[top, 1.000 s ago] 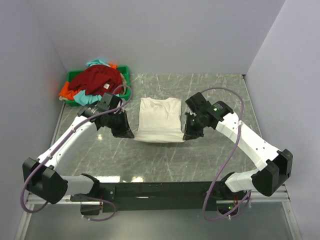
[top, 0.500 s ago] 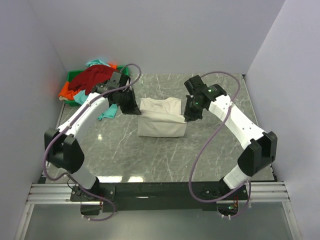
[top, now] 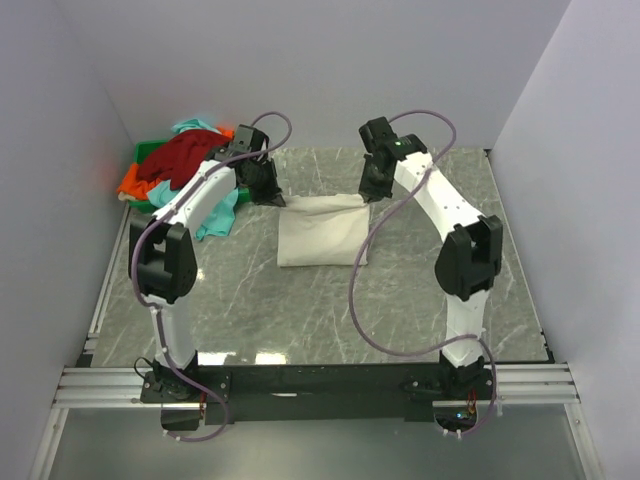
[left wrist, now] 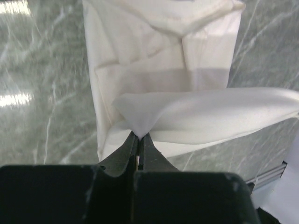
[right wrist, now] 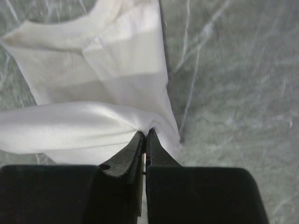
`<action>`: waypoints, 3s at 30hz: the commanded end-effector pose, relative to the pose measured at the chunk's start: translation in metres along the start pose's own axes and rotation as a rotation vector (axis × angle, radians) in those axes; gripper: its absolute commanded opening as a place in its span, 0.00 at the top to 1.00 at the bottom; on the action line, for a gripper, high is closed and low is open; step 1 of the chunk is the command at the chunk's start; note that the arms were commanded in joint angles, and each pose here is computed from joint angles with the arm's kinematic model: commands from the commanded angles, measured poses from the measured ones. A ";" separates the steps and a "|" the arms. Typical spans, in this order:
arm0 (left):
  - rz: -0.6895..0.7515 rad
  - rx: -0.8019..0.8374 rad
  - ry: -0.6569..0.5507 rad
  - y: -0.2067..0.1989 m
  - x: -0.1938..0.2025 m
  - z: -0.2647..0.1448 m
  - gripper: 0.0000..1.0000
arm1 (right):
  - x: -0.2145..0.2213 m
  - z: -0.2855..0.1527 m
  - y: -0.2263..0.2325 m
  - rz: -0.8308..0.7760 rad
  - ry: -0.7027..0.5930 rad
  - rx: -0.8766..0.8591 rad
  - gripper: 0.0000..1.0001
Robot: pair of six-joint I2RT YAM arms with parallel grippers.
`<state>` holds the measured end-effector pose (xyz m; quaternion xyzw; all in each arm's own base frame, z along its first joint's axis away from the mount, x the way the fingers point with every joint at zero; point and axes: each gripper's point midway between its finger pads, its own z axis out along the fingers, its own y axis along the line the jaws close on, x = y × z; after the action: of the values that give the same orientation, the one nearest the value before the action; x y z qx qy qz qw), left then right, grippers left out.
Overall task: Fold and stack the t-shirts
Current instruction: Fold the tshirt, then neatly place the folded tshirt to the corner
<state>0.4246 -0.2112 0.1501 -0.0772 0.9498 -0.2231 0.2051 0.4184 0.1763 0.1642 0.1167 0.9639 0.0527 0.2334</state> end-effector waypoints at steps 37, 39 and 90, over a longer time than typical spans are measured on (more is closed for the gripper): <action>-0.102 0.024 -0.203 0.038 -0.100 0.043 0.19 | -0.117 0.066 0.053 -0.044 -0.196 -0.394 0.12; -0.094 0.025 -0.176 0.042 -0.087 0.043 0.21 | -0.115 0.062 0.053 -0.055 -0.200 -0.420 0.11; -0.083 -0.059 0.035 0.088 0.007 0.115 1.00 | 0.018 0.131 -0.001 -0.008 0.174 -0.585 0.13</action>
<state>0.4679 -0.1855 0.0256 -0.1195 0.9500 -0.2221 0.1839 0.4545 0.1855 0.0447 0.0382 0.9302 0.3247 0.1669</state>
